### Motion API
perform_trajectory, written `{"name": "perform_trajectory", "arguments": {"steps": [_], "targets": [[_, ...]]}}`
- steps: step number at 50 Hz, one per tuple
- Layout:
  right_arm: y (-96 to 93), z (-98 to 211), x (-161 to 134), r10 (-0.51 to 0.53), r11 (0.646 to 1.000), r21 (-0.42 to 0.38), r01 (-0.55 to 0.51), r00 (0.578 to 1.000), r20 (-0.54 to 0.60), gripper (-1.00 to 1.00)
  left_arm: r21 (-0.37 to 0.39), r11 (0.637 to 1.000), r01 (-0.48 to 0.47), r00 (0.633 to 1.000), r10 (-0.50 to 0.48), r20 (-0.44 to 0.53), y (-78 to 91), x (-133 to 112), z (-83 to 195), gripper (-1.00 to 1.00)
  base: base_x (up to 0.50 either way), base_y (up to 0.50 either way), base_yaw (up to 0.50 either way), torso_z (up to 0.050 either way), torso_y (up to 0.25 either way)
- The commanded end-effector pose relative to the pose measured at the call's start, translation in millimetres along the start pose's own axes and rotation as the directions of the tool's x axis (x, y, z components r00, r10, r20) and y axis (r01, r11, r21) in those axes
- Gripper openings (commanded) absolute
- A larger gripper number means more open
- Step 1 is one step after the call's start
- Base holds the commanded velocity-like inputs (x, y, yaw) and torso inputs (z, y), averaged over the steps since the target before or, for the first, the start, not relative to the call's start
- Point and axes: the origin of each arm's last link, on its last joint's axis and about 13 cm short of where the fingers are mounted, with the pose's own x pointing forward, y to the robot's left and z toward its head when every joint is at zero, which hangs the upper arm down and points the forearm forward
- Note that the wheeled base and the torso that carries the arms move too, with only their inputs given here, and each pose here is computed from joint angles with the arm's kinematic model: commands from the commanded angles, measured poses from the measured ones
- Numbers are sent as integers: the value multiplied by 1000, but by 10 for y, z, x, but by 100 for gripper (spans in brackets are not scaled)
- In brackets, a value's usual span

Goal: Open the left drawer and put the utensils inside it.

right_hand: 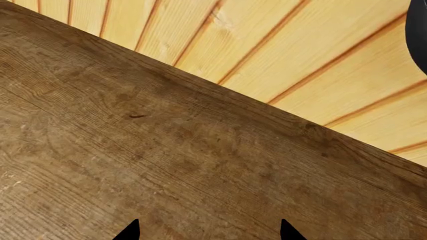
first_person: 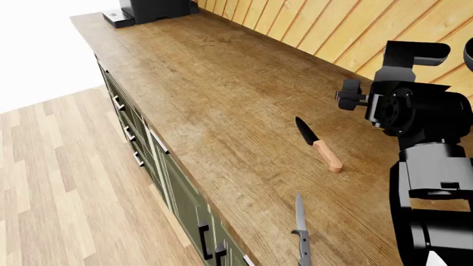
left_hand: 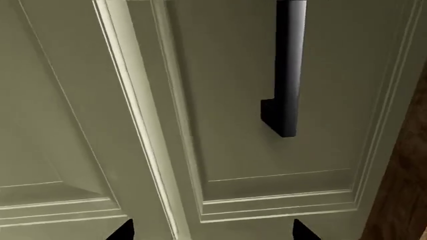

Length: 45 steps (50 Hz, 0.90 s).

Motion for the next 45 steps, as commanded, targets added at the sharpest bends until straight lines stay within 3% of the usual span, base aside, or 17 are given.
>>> {"name": "perform_trajectory", "arguments": {"steps": [1, 18, 25, 45], "targets": [[4, -7, 0, 0, 1000, 0, 0, 1000, -1, 100, 25, 999, 40, 997, -38, -69, -166, 32, -147, 100, 0, 0, 0, 0, 0], [2, -21, 14, 1, 1000, 2, -1, 1000, -4, 100, 15, 997, 71, 995, -70, -72, -191, 111, -95, 100, 0, 0, 0, 0, 0], [19, -53, 54, 3, 1000, 1, -3, 1000, -10, 100, 48, 995, 92, 993, -89, -79, -396, 191, -74, 100, 0, 0, 0, 0, 0], [28, -77, 104, 0, 1000, 4, 0, 1000, -21, 100, 64, 992, 107, 992, -103, -66, -561, 274, 14, 100, 0, 0, 0, 0, 0]]}}
